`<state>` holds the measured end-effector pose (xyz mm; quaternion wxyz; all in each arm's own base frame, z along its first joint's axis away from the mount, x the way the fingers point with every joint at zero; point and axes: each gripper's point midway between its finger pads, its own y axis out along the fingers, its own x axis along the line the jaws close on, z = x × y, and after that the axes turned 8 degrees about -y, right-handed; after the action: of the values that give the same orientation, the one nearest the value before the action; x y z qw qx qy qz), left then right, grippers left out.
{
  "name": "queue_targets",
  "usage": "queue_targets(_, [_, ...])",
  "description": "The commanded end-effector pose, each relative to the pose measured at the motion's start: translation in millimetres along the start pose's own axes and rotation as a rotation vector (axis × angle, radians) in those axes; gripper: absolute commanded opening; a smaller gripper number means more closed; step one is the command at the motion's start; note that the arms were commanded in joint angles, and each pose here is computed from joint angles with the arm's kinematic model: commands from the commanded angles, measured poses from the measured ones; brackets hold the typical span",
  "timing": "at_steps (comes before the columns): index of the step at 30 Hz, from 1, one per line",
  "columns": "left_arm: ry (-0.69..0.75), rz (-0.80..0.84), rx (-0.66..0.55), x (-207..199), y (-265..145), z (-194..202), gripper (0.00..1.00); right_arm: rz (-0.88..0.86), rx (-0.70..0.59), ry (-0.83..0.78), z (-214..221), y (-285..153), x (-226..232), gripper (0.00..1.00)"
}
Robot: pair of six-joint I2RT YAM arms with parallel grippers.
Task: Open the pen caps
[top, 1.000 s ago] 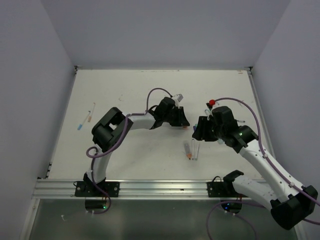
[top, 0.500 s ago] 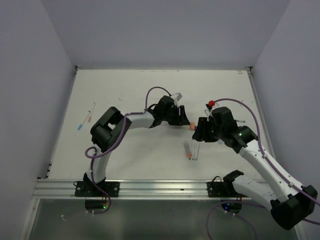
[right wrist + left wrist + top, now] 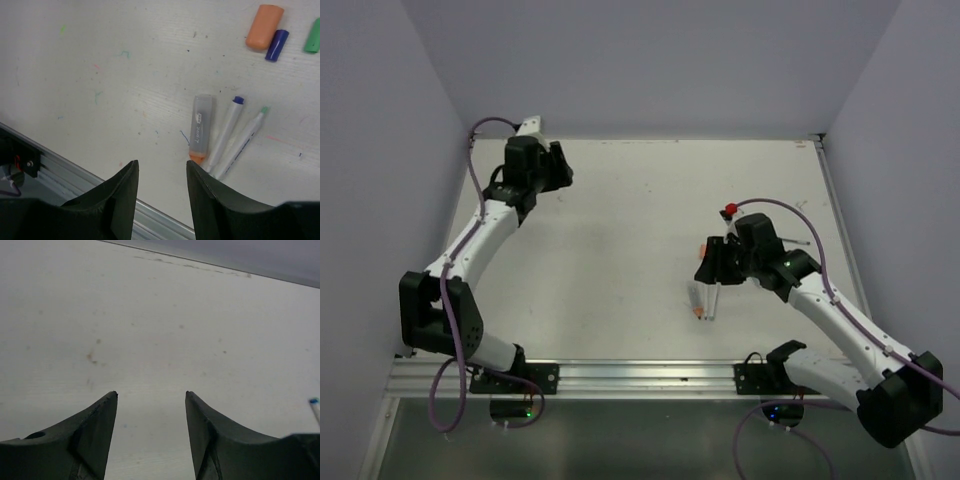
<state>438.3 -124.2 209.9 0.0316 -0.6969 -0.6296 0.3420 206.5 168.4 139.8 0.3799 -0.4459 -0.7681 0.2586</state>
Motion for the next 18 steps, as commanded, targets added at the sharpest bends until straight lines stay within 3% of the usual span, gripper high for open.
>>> queue_targets(1, [0.087,-0.267,0.087,89,-15,5,0.6,-0.12,-0.017,-0.032,-12,10,21,0.47])
queue_targets(5, [-0.065,-0.334,0.183,158,-12,7,0.61,-0.159,0.014,-0.042,-12,19,27,0.47])
queue_targets(8, [-0.112,-0.348,0.199,180,-8,8,0.6,-0.191,0.052,-0.05,-7,27,31,0.47])
queue_targets(14, [-0.082,-0.426,0.212,208,14,5,0.58,-0.251,0.114,-0.044,3,41,36,0.47])
queue_targets(18, [-0.02,-0.493,0.2,225,23,-5,0.48,-0.258,0.127,-0.052,5,45,36,0.47])
